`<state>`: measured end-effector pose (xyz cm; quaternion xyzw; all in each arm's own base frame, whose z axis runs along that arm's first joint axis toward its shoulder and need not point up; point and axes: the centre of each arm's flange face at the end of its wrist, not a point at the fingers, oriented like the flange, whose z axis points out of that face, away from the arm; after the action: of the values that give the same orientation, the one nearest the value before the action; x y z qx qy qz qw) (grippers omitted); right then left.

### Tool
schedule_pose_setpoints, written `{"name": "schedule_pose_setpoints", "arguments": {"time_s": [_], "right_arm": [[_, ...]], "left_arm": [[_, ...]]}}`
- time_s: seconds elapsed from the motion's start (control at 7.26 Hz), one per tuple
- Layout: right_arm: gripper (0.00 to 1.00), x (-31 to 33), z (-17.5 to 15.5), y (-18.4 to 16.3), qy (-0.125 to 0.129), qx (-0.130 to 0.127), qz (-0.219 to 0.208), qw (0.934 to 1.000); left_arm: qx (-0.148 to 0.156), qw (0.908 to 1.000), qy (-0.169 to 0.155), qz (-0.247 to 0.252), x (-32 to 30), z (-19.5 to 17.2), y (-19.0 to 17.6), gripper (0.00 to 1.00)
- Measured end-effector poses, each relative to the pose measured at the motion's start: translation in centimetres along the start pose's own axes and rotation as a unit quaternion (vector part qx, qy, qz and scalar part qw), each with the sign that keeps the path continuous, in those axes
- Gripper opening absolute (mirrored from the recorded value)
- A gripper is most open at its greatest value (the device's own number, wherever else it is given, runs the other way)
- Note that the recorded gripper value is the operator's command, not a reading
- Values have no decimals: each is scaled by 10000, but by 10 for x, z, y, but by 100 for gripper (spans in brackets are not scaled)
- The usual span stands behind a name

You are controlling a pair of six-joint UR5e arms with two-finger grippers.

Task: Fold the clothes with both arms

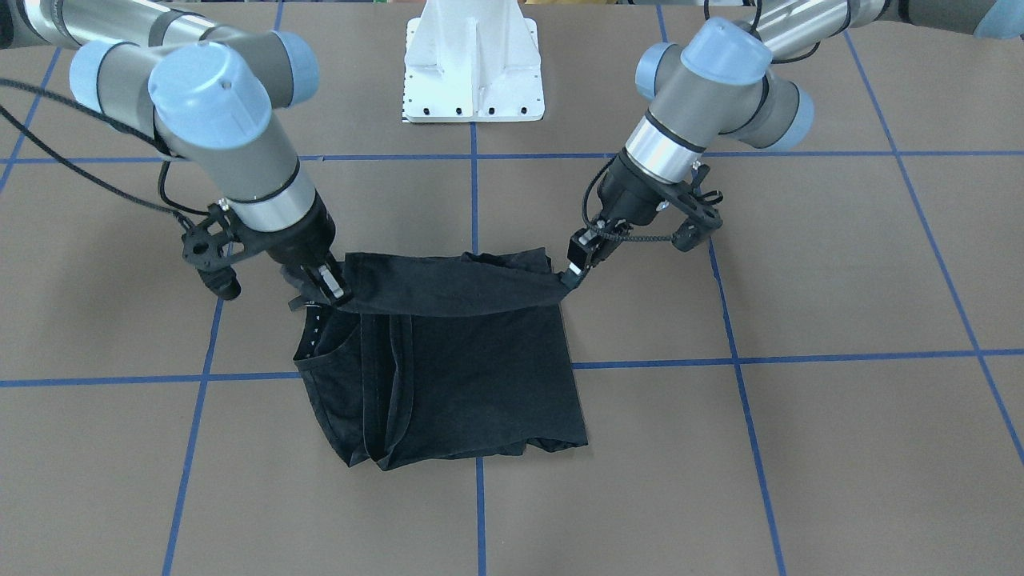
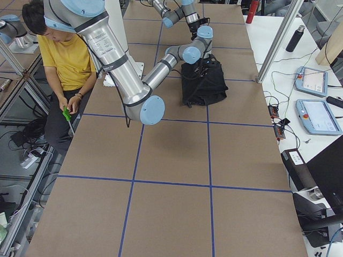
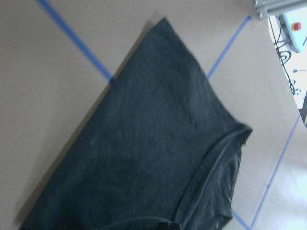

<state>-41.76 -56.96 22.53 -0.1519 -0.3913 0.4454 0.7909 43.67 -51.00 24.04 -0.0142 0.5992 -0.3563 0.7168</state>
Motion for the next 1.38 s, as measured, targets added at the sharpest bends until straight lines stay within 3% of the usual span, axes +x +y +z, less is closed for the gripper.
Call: {"name": "schedule_pose_setpoints", "arguments": {"time_s": [0.14,0.28,0.41,0.69,1.1,1.38], "right_arm": [[52,-41,19,-18,14,26,-60,10000],[100,-76,43,-36,-46,38,-163,9998],[100,-113,67,-51,-92,76,-345,9993],[100,-171,76,-73,-192,198,-716,9971],[100,-191,58,-86,-296,190,-833,9959],[100,-189,37,-118,-346,92,-874,9955]], "left_arm": [[161,9998,-46,51,7,30,-27,0],[306,9994,-29,137,11,54,-56,57],[485,9982,-20,348,15,73,-92,100],[751,9938,-4,826,24,85,-142,100],[838,9901,91,1121,37,77,-157,100],[880,9791,98,1831,41,58,-160,100]]}}
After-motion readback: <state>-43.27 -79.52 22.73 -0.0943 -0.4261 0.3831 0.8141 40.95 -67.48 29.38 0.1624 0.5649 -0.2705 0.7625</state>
